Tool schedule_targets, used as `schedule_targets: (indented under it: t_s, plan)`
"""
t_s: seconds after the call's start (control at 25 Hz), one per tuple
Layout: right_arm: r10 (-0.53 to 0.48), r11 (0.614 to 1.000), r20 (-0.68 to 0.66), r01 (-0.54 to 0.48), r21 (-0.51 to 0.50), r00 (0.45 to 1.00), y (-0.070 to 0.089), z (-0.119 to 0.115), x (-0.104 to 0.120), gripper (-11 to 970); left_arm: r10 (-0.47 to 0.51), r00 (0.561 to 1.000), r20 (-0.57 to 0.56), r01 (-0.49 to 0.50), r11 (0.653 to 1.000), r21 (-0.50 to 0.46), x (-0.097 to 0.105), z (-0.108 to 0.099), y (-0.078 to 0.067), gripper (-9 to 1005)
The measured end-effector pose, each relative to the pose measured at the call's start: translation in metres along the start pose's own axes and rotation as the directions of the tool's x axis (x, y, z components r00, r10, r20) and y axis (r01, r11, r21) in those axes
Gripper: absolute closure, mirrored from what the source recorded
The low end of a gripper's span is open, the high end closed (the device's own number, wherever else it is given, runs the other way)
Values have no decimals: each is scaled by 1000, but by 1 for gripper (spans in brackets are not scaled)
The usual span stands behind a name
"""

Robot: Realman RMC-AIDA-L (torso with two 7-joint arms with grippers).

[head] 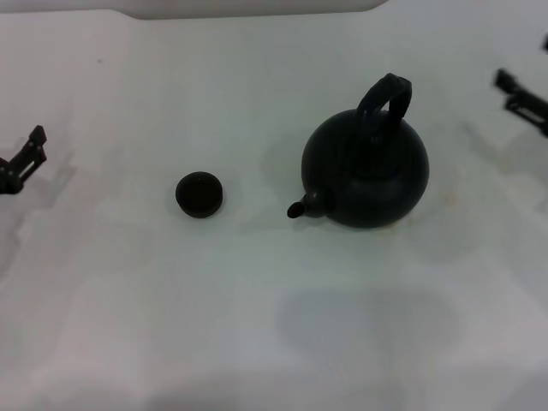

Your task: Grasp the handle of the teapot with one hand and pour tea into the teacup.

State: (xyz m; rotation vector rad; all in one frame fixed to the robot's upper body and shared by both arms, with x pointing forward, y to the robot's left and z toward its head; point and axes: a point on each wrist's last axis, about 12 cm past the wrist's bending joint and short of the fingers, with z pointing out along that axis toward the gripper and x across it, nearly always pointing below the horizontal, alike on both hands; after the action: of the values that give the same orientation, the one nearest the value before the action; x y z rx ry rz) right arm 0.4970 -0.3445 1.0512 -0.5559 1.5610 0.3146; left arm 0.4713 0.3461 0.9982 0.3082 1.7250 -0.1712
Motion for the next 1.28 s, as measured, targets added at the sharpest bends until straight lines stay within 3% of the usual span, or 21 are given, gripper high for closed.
schedule_targets:
  t_s: [0.2,0.36,0.48,0.6,0.68,0.8,1.04,1.12,1.28]
  plan:
    - [0,980,36,-7,200,999,-21,-22,2,104,31,998,60,-27,998,-53,-10,4,8,191]
    - [25,959,40,-35,280,999,-31,-29,7,106,61,993,103,-52,995,-84,-18,9,11,191]
    - [74,919,66,-94,383,995,-43,-36,12,107,64,989,130,-50,993,-102,-24,14,13,190]
    - [70,897,59,-88,433,996,-46,-36,17,109,52,987,153,-33,992,-123,-29,18,15,190]
    - [48,896,45,-63,440,998,-45,-36,19,110,46,986,158,-26,992,-126,-30,22,15,190]
    - [-70,890,-14,68,451,997,-34,-29,26,111,54,988,147,-35,991,-128,-32,27,16,188]
    - [-129,856,85,68,513,988,-18,-28,22,111,71,988,136,-50,988,-149,-34,31,21,188]
    - [-173,856,182,56,515,968,-10,-33,13,111,73,987,146,-50,986,-159,-36,31,23,188]
    - [-203,861,250,51,507,947,-3,-38,6,111,71,979,189,-36,982,-183,-41,27,28,189]
